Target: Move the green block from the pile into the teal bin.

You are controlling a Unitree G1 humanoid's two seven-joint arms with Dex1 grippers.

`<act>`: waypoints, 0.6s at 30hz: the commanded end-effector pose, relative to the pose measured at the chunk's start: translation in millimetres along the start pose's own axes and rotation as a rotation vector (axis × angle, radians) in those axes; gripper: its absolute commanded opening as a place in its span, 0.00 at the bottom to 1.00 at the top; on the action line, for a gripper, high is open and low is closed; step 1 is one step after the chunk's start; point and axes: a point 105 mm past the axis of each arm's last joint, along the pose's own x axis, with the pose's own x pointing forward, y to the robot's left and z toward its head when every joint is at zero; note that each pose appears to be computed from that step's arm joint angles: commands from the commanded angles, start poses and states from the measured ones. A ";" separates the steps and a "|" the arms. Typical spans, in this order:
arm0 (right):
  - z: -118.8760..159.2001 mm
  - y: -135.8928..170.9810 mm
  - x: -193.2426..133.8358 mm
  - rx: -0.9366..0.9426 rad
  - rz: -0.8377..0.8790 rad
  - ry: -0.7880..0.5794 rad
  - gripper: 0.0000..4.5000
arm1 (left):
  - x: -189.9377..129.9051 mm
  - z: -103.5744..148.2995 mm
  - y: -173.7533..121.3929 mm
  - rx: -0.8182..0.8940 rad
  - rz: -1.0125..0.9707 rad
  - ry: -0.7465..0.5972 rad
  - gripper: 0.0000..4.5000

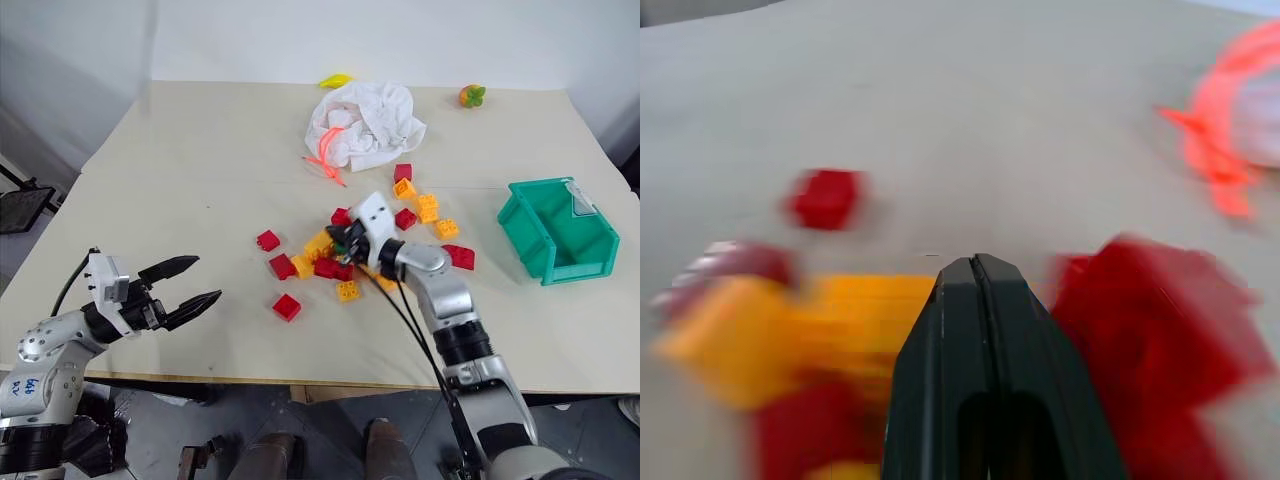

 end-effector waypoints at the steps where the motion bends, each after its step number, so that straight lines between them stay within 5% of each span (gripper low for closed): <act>1: -6.5 -13.4 -0.8 -0.029 -0.041 0.024 0.00 | 6.2 12.2 1.2 0.037 -0.002 -0.033 1.00; 8: -10.0 0.2 -7.1 -0.106 0.052 0.028 0.00 | 11.0 14.6 -0.8 0.040 -0.021 -0.037 1.00; 12: -21.2 25.2 -27.5 -0.182 0.212 0.088 0.00 | 11.3 14.0 -2.0 0.038 -0.024 -0.034 1.00; 18: -18.9 18.4 -72.5 -0.208 0.239 0.110 0.00 | 10.6 12.5 -4.4 0.035 -0.028 -0.028 1.00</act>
